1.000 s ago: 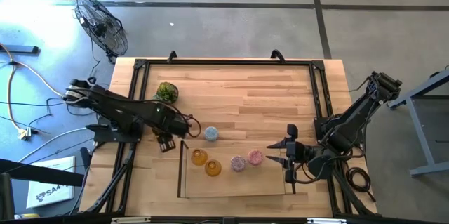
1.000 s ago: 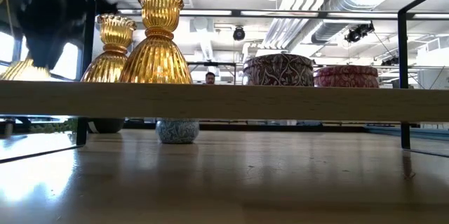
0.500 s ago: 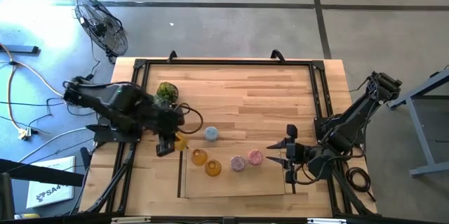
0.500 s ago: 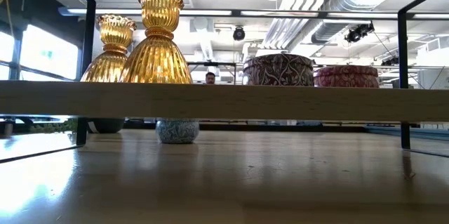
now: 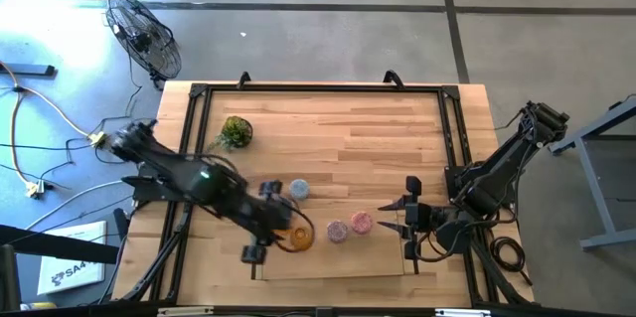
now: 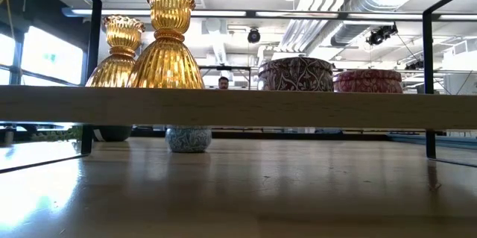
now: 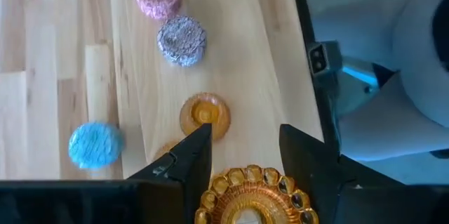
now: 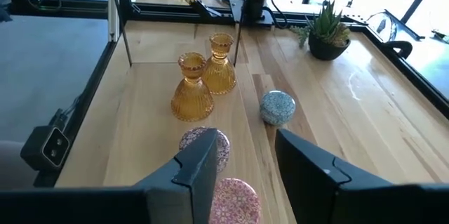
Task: Pick & Place candle stick holders
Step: Align the gold glass candle holder with the other gold glass candle holder on the shelf
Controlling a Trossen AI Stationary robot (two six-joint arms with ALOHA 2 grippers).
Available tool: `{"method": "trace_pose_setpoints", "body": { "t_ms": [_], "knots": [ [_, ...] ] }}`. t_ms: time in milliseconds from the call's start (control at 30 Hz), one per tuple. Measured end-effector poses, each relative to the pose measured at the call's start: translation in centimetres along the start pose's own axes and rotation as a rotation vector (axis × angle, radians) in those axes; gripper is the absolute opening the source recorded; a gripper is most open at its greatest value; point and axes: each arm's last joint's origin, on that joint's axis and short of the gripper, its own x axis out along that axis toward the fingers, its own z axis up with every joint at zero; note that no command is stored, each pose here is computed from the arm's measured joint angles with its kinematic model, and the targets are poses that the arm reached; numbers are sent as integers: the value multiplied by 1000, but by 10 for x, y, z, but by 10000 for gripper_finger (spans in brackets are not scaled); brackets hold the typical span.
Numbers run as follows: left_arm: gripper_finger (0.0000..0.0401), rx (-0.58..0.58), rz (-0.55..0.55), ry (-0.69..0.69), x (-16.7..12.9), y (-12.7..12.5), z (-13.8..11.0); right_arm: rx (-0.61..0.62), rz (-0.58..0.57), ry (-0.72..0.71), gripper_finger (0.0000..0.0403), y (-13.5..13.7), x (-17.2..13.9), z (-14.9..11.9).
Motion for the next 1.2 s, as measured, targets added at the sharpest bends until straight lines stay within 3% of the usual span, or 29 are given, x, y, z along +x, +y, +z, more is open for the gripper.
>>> {"method": "trace_pose_setpoints", "body": {
  "t_ms": [167,300,600,933,1200],
  "knots": [
    [156,44,-48,51,45,-10,8,23,23,7,140,1,0,0],
    [166,40,-67,91,63,-14,8,35,32,5,140,2,-1,0],
    [160,7,-71,98,74,-18,7,28,67,-1,140,10,-10,-3],
    [156,-69,-57,185,92,-27,-15,16,64,-16,140,14,-15,-5],
    [159,-61,-53,132,101,-42,-24,16,64,-16,140,14,-15,-5]
  ]
}}
